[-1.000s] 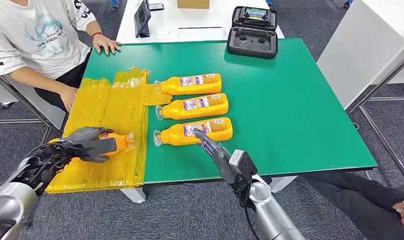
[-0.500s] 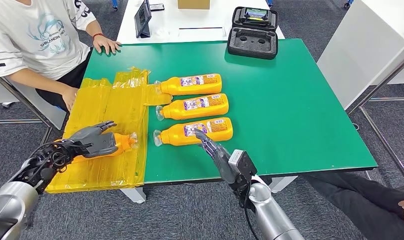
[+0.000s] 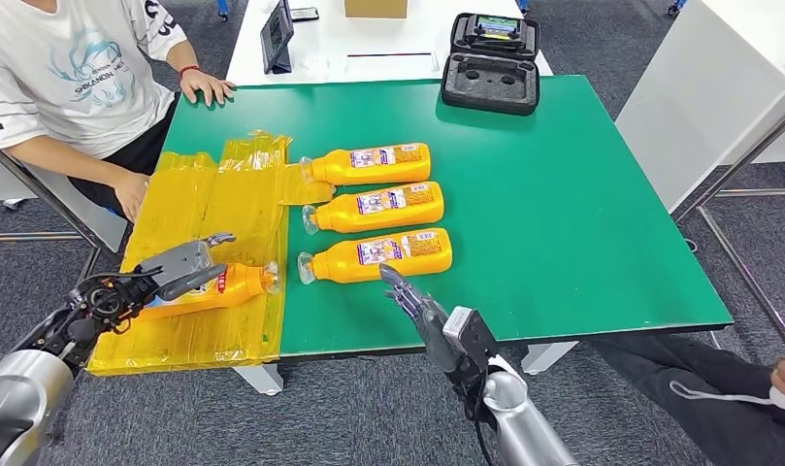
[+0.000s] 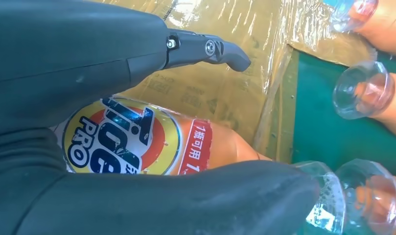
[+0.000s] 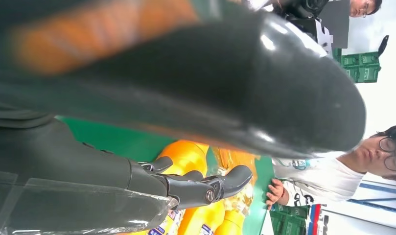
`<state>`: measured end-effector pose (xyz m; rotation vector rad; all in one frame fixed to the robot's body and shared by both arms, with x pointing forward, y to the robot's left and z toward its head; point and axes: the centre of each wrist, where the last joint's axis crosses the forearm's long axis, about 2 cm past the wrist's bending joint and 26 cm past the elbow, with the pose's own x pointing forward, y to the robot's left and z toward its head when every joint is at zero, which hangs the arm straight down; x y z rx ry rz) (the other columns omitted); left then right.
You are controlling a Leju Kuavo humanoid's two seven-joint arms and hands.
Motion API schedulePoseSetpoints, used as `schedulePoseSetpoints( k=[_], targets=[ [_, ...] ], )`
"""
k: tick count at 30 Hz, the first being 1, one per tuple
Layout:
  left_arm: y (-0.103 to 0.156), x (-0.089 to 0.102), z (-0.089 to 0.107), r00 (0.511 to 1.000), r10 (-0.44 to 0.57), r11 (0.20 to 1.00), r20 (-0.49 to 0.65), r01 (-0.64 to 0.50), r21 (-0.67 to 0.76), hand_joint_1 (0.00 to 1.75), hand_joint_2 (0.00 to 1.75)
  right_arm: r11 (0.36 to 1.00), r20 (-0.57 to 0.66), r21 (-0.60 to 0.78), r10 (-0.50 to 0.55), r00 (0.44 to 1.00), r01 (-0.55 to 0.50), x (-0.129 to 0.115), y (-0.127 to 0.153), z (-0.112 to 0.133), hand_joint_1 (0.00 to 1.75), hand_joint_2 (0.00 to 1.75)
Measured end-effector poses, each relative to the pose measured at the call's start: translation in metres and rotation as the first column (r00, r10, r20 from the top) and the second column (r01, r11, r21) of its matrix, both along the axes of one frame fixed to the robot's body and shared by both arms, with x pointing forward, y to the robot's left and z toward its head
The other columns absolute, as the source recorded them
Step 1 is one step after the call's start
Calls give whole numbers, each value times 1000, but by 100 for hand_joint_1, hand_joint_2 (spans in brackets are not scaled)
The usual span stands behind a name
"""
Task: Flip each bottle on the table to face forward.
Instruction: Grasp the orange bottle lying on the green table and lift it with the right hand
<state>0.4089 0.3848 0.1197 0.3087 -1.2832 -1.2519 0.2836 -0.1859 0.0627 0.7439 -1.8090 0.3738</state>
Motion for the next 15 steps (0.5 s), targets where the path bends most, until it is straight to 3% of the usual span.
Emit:
schedulePoseSetpoints(
  k=[3,6,8,10,13,15],
  targets=[
    [0,1,1,997,9,998,71,-5,-61,0,0,1000,0,-3,1,1000,-1,-2,0,0,0,0],
    [-6,5,9,948,62,992,312,-25,-121,0,0,1000,-1,-5,3,1000,-3,-3,1,0,0,0],
    [-14,9,17,849,119,987,515,-47,-150,0,0,1000,-4,2,7,1000,-7,-3,1,1,0,0],
    [-24,10,23,716,181,980,674,-70,-188,0,0,1000,-6,16,15,1000,-15,-2,3,2,0,0],
    [-38,8,29,553,247,968,796,-99,-232,0,0,999,-2,33,29,1000,-29,1,5,5,0,0],
    [-44,7,31,508,263,964,821,-98,-248,0,0,999,1,36,33,999,-33,2,7,6,0,0]
  ],
)
